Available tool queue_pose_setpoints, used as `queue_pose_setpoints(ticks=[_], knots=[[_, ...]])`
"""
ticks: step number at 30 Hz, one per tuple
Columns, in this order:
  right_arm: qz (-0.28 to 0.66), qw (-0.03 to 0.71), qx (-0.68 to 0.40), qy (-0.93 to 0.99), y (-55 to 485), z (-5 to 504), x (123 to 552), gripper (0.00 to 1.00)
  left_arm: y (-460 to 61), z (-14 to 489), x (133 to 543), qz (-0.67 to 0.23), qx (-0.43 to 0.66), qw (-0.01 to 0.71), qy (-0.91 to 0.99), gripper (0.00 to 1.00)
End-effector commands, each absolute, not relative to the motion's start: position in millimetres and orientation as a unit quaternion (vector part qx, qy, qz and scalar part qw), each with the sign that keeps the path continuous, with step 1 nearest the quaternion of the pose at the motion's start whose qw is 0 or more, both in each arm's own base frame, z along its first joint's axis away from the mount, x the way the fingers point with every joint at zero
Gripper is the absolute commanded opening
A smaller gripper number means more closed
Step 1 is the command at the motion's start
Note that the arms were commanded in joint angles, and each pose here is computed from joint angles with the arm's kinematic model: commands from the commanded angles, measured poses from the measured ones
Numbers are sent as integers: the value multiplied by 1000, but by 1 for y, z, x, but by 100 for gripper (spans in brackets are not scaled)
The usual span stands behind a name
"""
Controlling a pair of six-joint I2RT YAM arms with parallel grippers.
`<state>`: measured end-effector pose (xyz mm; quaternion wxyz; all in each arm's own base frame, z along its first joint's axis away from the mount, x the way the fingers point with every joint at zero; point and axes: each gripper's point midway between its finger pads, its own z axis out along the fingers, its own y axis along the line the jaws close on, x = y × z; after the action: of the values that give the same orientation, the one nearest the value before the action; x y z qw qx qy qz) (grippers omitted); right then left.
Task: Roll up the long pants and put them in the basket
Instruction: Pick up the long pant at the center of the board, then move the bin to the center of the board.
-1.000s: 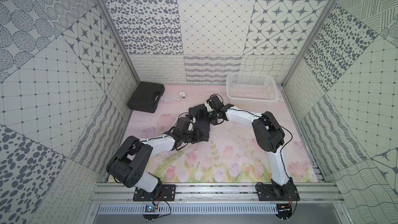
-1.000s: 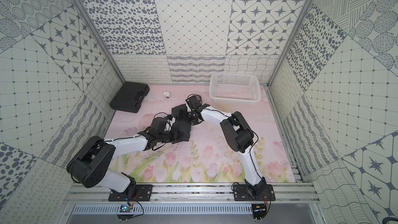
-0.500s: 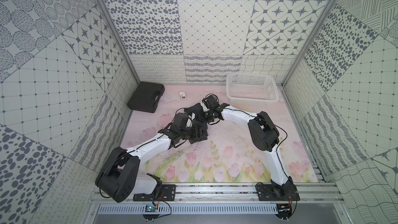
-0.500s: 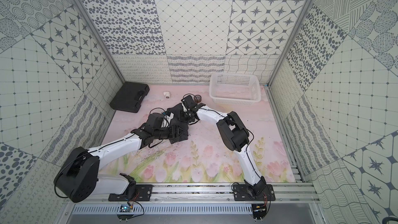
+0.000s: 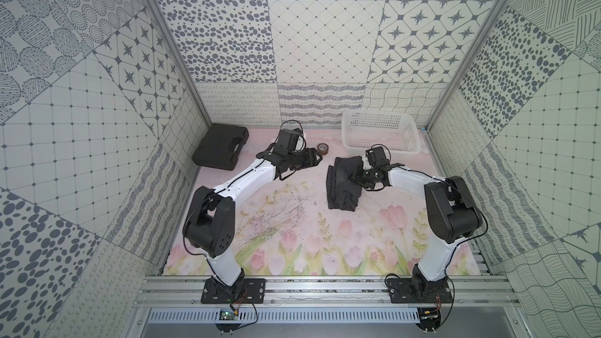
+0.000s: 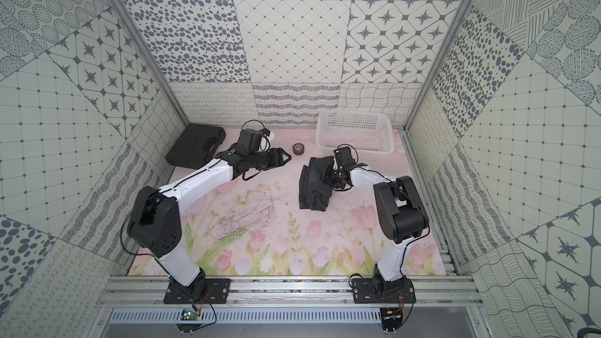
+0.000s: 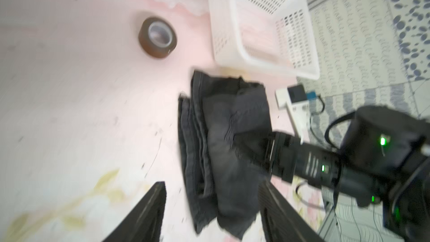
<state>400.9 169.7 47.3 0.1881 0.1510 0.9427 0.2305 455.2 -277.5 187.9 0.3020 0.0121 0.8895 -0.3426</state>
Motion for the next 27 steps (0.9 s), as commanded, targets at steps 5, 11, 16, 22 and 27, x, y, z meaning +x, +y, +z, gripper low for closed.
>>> queue_pose_setpoints(ticks=[5, 11, 16, 22, 27], knots=[[99, 62, 234, 965, 129, -14, 316, 0, -387, 160, 536, -395, 10, 289, 872, 63], [126, 59, 222, 965, 142, -6, 303, 0, -411, 135, 562, -396, -28, 292, 870, 63], [147, 55, 217, 963, 154, -1, 296, 0, -401, 120, 567, -354, -52, 295, 886, 61], [158, 64, 203, 964, 158, 8, 300, 0, -400, 109, 570, -347, -68, 296, 887, 37], [141, 76, 184, 970, 150, 20, 296, 0, -405, 112, 572, -366, -77, 289, 881, 5]])
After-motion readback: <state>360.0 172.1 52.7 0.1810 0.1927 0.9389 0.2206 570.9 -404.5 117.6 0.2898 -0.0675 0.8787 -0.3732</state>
